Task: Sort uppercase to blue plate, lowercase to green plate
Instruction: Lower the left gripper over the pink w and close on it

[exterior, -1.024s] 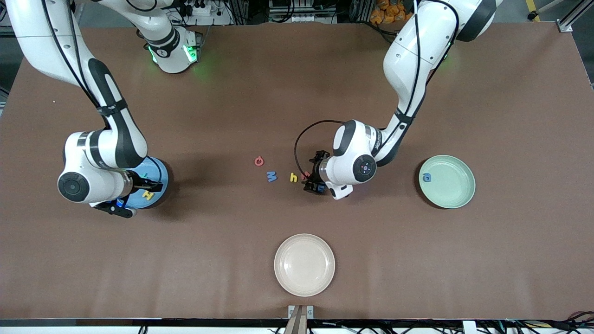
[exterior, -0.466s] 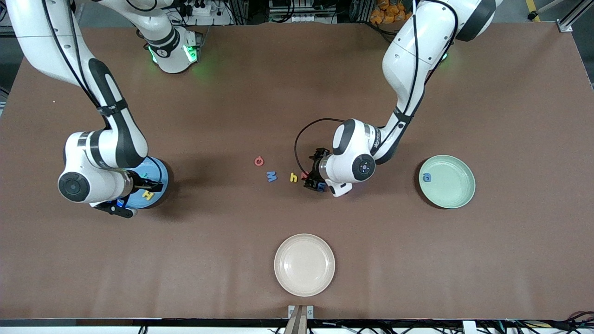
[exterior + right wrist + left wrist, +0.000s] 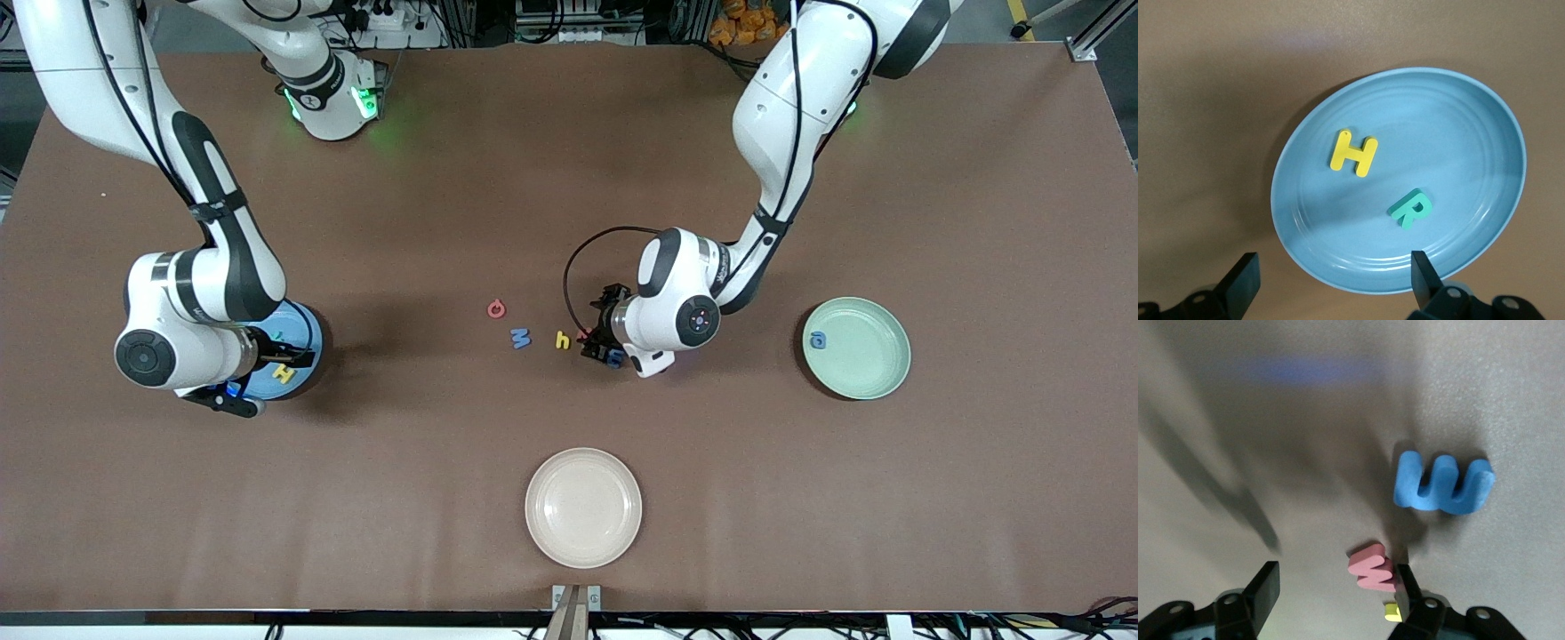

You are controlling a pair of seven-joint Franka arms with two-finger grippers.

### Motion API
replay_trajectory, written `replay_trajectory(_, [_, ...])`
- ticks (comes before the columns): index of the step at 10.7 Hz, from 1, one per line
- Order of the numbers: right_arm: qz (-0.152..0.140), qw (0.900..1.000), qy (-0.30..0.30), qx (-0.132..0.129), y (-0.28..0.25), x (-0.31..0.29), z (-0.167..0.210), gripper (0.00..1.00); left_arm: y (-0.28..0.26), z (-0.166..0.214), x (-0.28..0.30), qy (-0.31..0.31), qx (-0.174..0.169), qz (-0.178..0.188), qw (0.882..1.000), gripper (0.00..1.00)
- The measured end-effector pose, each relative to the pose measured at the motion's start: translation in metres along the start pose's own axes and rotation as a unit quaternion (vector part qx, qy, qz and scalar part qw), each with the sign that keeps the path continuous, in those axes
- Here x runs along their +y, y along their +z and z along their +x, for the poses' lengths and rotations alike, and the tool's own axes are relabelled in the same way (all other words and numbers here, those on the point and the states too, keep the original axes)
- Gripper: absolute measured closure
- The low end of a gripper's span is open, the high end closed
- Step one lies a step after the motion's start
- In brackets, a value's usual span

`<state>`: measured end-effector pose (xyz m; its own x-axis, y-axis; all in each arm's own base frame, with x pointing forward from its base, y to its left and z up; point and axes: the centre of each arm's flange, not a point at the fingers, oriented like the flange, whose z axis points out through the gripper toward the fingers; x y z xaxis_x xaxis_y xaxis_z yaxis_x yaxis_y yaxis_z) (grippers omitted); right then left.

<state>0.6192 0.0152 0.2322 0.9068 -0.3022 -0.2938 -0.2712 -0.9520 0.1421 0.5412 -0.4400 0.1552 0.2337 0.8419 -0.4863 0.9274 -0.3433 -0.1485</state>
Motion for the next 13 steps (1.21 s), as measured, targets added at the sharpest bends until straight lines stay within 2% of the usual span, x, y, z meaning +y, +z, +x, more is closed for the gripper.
replay_trajectory(3, [0.000,1.000,0.000,0.000,0.000,0.000,0.000,0.00,-0.002,0.001,0.001,0.012,0.001,-0.003,1.000,0.24])
replay_trajectory(7, [0.000,1.000,-0.003,0.001,0.000,-0.003,-0.001,0.00,-0.011,0.007,0.009,0.030,0.007,-0.036,0.999,0.30])
replay_trajectory(13, [-0.001,1.000,-0.004,0.002,0.000,-0.005,-0.002,0.00,-0.004,0.009,0.002,0.028,0.009,-0.028,0.999,0.29])
